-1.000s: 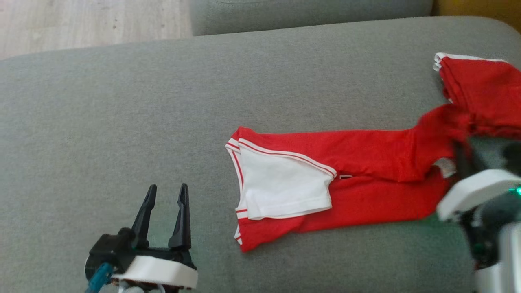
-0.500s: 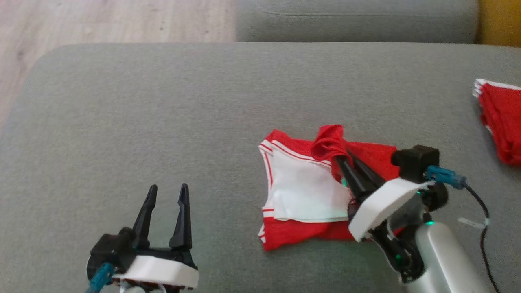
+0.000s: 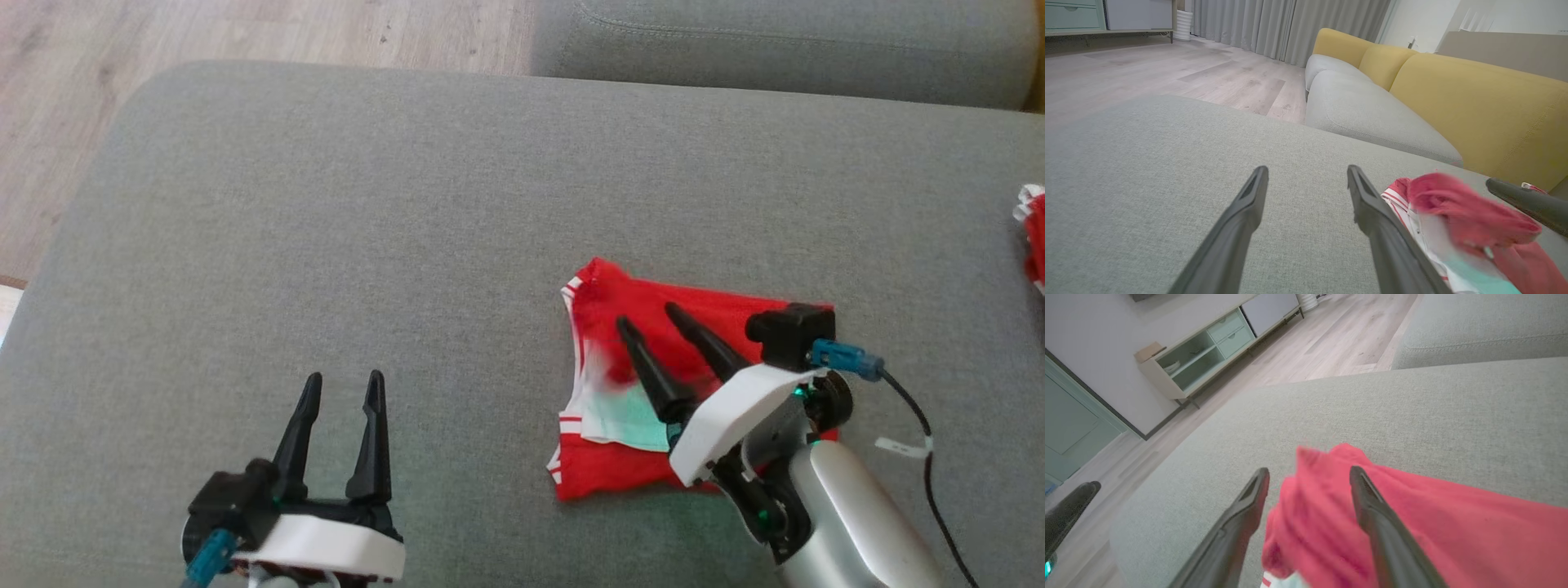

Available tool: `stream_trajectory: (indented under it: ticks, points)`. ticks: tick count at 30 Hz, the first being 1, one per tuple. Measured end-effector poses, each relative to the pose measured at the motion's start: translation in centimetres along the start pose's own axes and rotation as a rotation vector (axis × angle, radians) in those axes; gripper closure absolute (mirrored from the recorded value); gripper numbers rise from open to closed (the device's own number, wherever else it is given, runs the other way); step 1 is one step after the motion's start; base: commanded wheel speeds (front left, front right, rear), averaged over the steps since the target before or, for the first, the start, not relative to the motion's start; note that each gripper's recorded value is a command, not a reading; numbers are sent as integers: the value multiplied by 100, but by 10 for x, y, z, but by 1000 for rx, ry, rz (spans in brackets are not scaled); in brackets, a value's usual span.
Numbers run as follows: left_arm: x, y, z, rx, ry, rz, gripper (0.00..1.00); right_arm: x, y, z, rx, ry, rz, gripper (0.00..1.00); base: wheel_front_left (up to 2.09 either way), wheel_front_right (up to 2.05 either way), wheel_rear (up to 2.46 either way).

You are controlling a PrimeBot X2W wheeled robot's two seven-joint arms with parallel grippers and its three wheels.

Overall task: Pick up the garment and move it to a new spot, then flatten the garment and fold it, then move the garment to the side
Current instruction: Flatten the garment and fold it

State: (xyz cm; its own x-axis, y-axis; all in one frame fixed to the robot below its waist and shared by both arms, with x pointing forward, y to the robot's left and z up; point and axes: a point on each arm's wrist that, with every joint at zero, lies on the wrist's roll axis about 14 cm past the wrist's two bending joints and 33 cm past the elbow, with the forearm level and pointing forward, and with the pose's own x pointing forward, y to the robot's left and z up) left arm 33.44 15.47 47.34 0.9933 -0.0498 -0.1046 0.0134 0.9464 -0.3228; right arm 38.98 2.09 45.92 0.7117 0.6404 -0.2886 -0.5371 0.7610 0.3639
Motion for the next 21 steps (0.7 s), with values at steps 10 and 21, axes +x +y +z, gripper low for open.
stream_trajectory:
  ticks: [10, 21]
  points:
    - [8, -17, -10, -12, 31, -49, 0, -13, -34, 59, -49, -237, -103, 0, 0, 0, 0]
    - [17, -32, -18, -17, 55, -95, 0, -44, -78, 69, -160, -298, -276, 0, 0, 0, 0]
